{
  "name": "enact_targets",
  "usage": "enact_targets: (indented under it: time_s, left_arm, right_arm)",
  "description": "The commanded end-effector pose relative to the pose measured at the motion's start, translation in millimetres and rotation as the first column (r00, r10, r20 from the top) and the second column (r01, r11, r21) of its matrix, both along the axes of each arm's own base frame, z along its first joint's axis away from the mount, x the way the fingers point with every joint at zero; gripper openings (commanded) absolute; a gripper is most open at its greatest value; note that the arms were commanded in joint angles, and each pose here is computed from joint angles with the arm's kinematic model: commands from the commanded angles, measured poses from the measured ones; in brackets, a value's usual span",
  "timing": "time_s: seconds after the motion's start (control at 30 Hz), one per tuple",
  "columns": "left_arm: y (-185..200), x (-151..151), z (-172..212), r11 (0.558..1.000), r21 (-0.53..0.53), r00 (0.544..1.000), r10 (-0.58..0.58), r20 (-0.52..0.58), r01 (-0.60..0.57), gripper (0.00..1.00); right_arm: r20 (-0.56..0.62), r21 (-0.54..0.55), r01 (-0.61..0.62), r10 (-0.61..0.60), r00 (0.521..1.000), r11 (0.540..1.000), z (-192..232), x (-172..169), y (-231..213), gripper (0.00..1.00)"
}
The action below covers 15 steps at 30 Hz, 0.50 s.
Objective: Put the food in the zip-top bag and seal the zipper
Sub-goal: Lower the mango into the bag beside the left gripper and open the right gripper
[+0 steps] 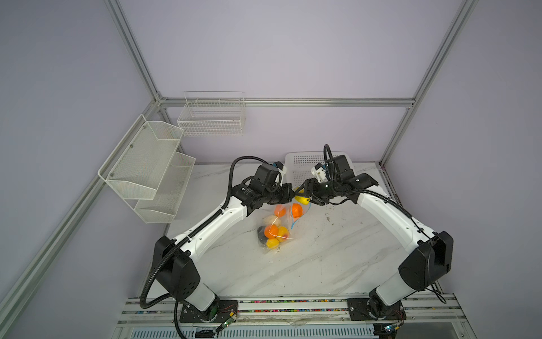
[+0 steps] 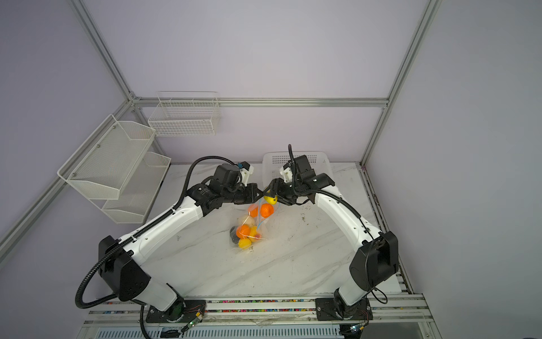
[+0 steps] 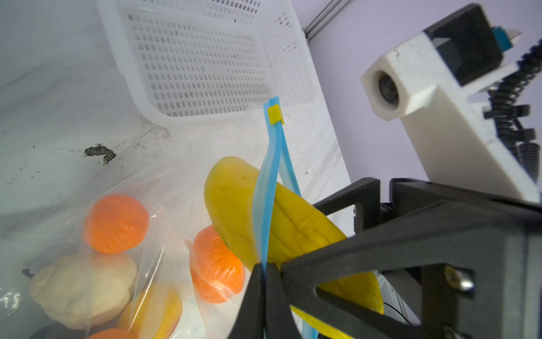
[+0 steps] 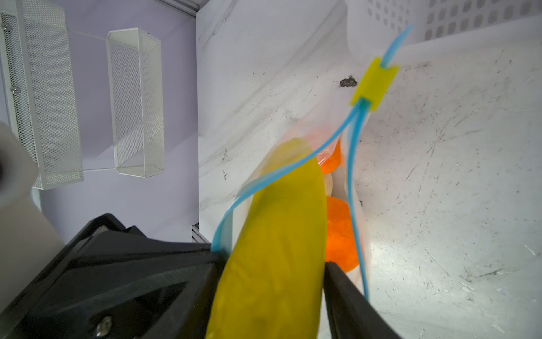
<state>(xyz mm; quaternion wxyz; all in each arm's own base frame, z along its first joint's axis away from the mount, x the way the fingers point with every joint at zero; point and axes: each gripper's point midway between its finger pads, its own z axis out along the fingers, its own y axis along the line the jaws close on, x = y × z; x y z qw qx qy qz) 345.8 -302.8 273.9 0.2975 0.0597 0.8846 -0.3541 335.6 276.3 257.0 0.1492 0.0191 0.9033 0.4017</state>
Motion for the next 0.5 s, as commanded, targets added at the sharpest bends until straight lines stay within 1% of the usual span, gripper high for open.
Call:
enact_targets:
  time_s: [0.0, 0.2, 0.37, 0.47]
  left_arm:
    - [0.5, -11.2, 31.4, 0.998, -0.055, 0.997, -0.026, 0.069, 0.03, 0.0]
    - [2.1, -12.1, 42.7, 0.998, -0.059, 0.996, -0.03, 0.089, 0.036, 0.0]
    - [0.6, -10.9, 41.5, 0.998, -0.059, 0.996, -0.033, 0.081, 0.038, 0.0]
    - [2.3, -9.1, 36.9, 0.998, -0.05, 0.997, -0.023, 0.076, 0.027, 0.0]
  right_arm:
    - [0.026, -0.016, 0.03, -0.029, 0.999, 0.999, 3.2, 9.0, 0.0, 0.62]
    - [0.065, -0.044, 0.049, -0.046, 0.997, 0.998, 8.7, 14.8, -4.3, 0.65]
    - [0.093, -0.041, 0.058, -0.054, 0.994, 0.997, 12.0, 19.2, -4.6, 0.67]
    - [0.111, -0.062, 0.058, -0.051, 0.993, 0.996, 14.2, 21.7, -6.6, 0.69]
